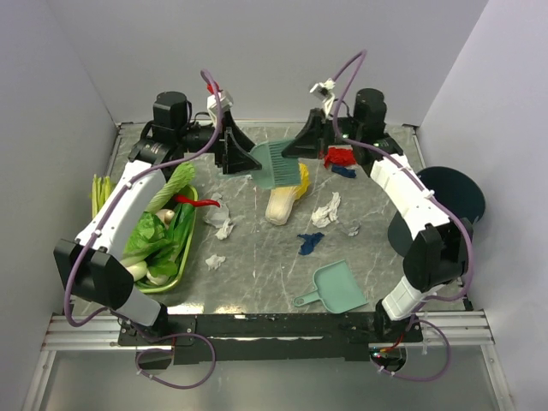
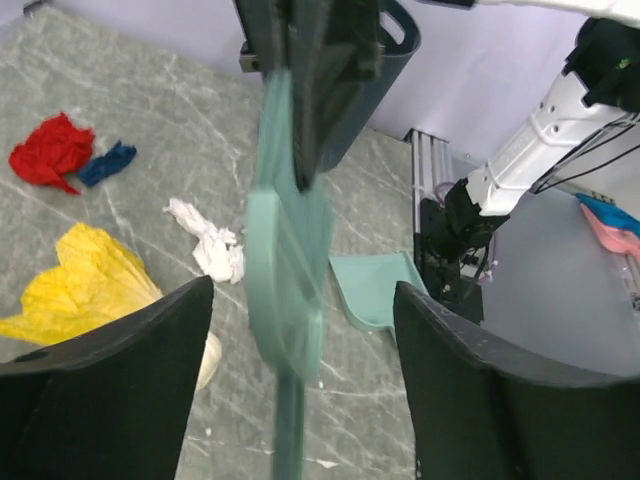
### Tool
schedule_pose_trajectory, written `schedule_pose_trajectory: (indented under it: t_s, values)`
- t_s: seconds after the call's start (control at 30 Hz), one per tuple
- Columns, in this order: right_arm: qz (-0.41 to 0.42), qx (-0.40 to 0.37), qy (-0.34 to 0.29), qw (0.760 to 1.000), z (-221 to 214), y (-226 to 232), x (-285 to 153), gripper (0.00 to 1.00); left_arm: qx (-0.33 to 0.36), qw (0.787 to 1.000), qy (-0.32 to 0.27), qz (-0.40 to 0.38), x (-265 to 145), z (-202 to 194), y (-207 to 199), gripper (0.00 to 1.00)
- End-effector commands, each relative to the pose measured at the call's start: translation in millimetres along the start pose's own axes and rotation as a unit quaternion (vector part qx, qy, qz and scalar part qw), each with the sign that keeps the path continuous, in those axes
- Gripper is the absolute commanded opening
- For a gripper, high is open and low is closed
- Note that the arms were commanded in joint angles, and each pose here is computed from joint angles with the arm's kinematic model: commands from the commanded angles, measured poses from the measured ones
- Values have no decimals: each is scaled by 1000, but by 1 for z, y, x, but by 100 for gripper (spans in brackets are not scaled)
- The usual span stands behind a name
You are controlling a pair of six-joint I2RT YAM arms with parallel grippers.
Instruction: Sweep away the paper scraps from the table
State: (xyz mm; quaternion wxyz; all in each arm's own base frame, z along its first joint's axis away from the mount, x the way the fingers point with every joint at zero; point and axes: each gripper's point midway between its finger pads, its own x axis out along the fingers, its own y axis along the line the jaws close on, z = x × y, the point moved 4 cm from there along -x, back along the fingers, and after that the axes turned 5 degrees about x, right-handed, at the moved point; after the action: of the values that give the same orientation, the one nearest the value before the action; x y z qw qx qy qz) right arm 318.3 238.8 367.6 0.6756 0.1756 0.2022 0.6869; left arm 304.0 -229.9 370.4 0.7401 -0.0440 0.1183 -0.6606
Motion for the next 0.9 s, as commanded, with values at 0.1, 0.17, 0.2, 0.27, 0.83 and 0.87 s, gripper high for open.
schedule_pose_trajectory:
  t_s: [0.1, 0.17, 0.2, 0.27, 0.83, 0.87]
  values:
    - [49, 14, -9, 999, 20, 21, -36, 0, -73, 995, -55, -34, -16, 6, 9, 81]
    - [46, 19, -12, 999, 20, 26, -38, 0, -73, 994, -62, -45, -18, 1, 12, 81]
    - [44, 19, -14, 999, 18, 25, -37, 0, -84, 993, -61, -50, -17, 0, 12, 80]
    - [40, 26, -19, 999, 18, 26, -38, 0, -90, 992, -59, -62, -16, 0, 10, 79]
    - [5, 46, -48, 998, 30, 7, -46, 0, -115, 990, -43, -72, -13, -16, 7, 60]
    - [5, 49, -47, 998, 29, 6, -46, 0, -112, 990, -46, -73, -13, -14, 7, 59]
